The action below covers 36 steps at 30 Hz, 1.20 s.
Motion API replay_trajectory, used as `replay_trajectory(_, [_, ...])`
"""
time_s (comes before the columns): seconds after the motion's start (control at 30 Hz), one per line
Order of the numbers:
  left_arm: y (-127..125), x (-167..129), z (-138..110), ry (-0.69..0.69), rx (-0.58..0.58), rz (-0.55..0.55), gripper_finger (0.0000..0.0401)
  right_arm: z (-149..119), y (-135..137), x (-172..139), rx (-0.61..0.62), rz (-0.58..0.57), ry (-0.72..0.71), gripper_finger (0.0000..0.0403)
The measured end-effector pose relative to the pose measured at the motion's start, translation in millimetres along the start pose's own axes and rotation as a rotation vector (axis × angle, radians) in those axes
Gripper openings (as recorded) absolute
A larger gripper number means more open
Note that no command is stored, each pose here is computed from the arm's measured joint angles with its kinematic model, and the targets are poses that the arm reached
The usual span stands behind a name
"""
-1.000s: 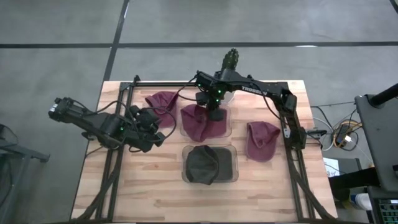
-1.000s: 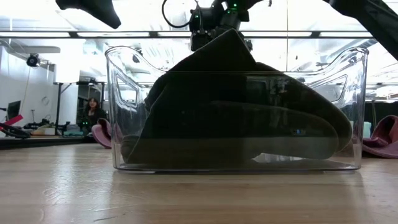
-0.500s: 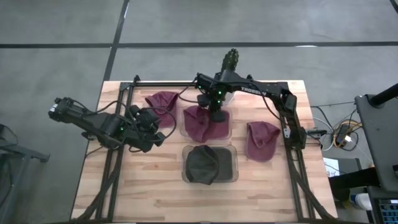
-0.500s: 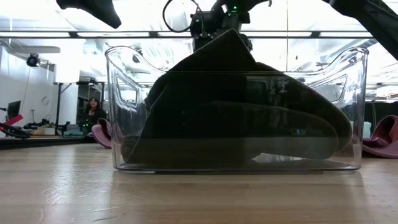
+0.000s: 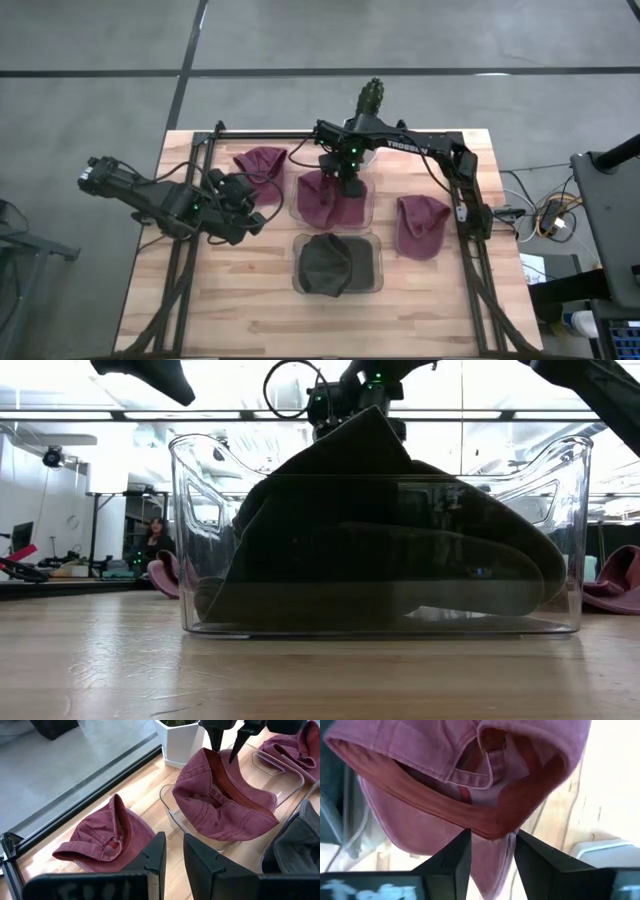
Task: Pick & Place hat
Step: Put the bottom red cap into the top transparent bin, then put the right red cap into the top transparent bin
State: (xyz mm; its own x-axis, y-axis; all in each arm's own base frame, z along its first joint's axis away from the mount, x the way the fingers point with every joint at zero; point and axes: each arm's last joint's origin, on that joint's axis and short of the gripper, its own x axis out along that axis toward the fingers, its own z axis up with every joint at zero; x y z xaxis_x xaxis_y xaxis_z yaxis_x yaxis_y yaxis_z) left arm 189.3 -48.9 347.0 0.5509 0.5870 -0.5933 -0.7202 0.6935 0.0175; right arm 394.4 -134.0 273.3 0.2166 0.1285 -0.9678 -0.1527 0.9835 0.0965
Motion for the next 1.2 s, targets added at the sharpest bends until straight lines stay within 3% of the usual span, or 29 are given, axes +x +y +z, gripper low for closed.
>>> replay_trajectory(0.23, [0,0,1,-0.02,0.001,0.015,0.006,-1,0,-3,-0.005,-0.05,0.03,0.0146])
replay_trajectory(0.6, [1,0,1,-0.027,0.001,0.019,0.006,5,-1,-12,-0.009,-0.085,-0.022,0.0129])
replay_trajectory(0.97, [2,0,0,-0.038,0.021,0.042,0.006,-17,22,-18,0.249,0.022,0.22,0.0127])
replay_trajectory(1.2, [3,0,0,-0.04,0.03,0.053,0.006,-22,50,-25,0.32,0.038,0.215,0.0127])
